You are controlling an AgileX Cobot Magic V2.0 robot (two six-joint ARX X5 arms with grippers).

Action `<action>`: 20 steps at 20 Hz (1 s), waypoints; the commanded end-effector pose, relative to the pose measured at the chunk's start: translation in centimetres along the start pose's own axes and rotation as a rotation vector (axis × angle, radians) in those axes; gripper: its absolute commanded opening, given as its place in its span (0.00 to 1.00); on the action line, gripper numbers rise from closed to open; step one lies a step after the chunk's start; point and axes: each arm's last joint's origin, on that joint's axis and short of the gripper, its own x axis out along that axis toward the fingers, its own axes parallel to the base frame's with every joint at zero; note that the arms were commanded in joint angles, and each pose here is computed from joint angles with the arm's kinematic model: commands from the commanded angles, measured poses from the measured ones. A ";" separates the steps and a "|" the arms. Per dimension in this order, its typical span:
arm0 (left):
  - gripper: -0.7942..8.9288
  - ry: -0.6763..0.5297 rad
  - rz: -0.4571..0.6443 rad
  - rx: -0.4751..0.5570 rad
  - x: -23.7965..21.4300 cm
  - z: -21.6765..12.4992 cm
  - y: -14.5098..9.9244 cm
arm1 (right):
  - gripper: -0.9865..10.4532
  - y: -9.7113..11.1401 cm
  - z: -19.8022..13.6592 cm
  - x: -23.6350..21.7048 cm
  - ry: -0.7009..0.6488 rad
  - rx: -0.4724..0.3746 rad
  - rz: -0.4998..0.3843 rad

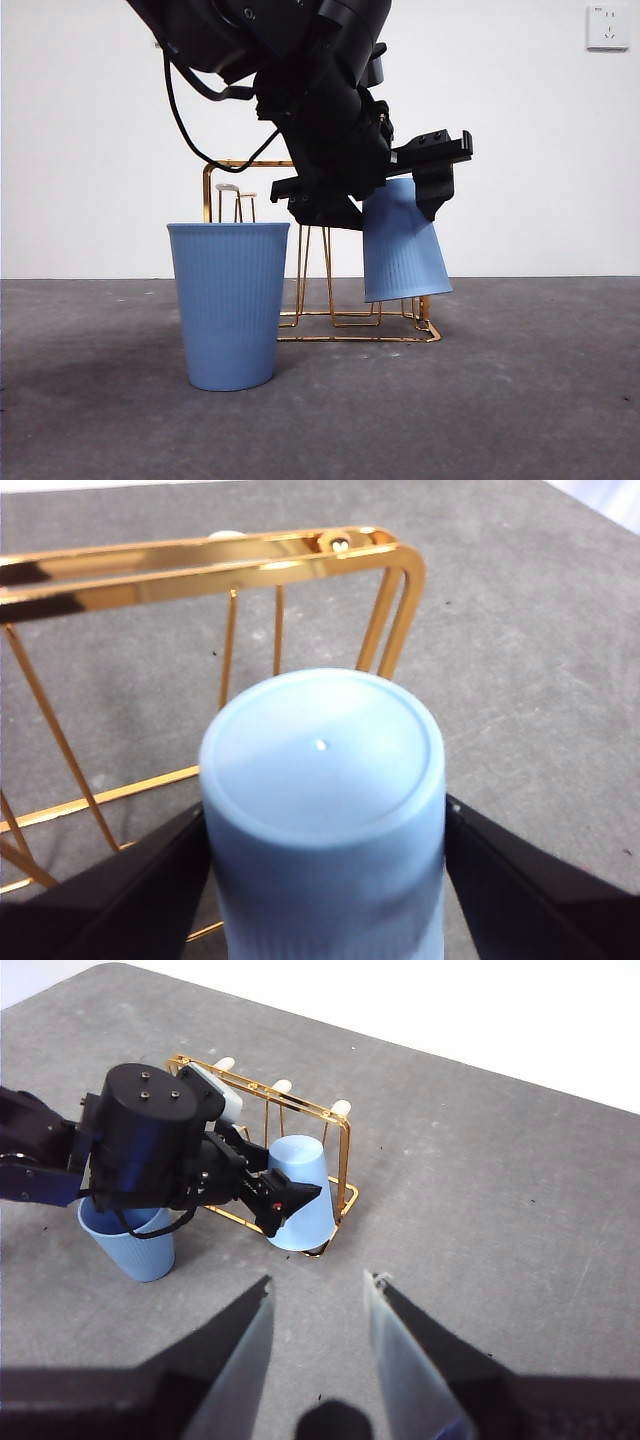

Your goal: Pick up cup 1,put cup 1 in the cup rack,pick up cup 2,put cup 2 in the cup rack

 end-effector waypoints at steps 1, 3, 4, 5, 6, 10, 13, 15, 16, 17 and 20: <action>0.51 0.127 0.006 0.011 0.4 -2.2 0.3 | 0.22 0.0 0.0 0.1 -0.005 -0.008 -0.003; 0.51 0.159 -0.002 0.018 0.4 -2.4 0.3 | 0.22 0.0 0.0 0.1 -0.005 -0.011 -0.003; 0.51 0.176 -0.004 0.021 0.3 -2.3 0.3 | 0.22 0.0 0.0 0.1 -0.005 -0.011 -0.003; 0.51 0.189 0.001 0.025 0.3 -2.2 0.2 | 0.22 0.0 0.0 0.1 -0.005 -0.011 -0.003; 0.51 0.207 0.007 0.031 0.3 -2.0 0.2 | 0.22 0.0 0.0 0.1 -0.005 -0.012 -0.003; 0.51 0.263 0.024 0.048 0.1 -0.7 -0.2 | 0.22 0.0 0.0 0.1 -0.004 -0.015 -0.003; 0.51 0.335 0.025 0.063 -0.3 0.3 -0.5 | 0.22 0.0 0.0 0.1 -0.004 -0.027 -0.003; 0.51 0.378 0.041 0.076 -0.6 0.9 -0.6 | 0.22 0.0 0.0 0.1 -0.004 -0.029 -0.003; 0.51 0.394 0.044 0.080 -0.7 1.2 -0.7 | 0.22 0.0 0.0 0.1 -0.004 -0.030 -0.003; 0.51 0.408 0.037 0.080 -0.8 1.3 -0.8 | 0.22 0.0 0.0 0.1 -0.004 -0.030 -0.003; 0.51 0.465 -0.002 0.050 -1.1 1.7 -1.0 | 0.22 0.0 0.0 0.1 -0.004 -0.030 -0.003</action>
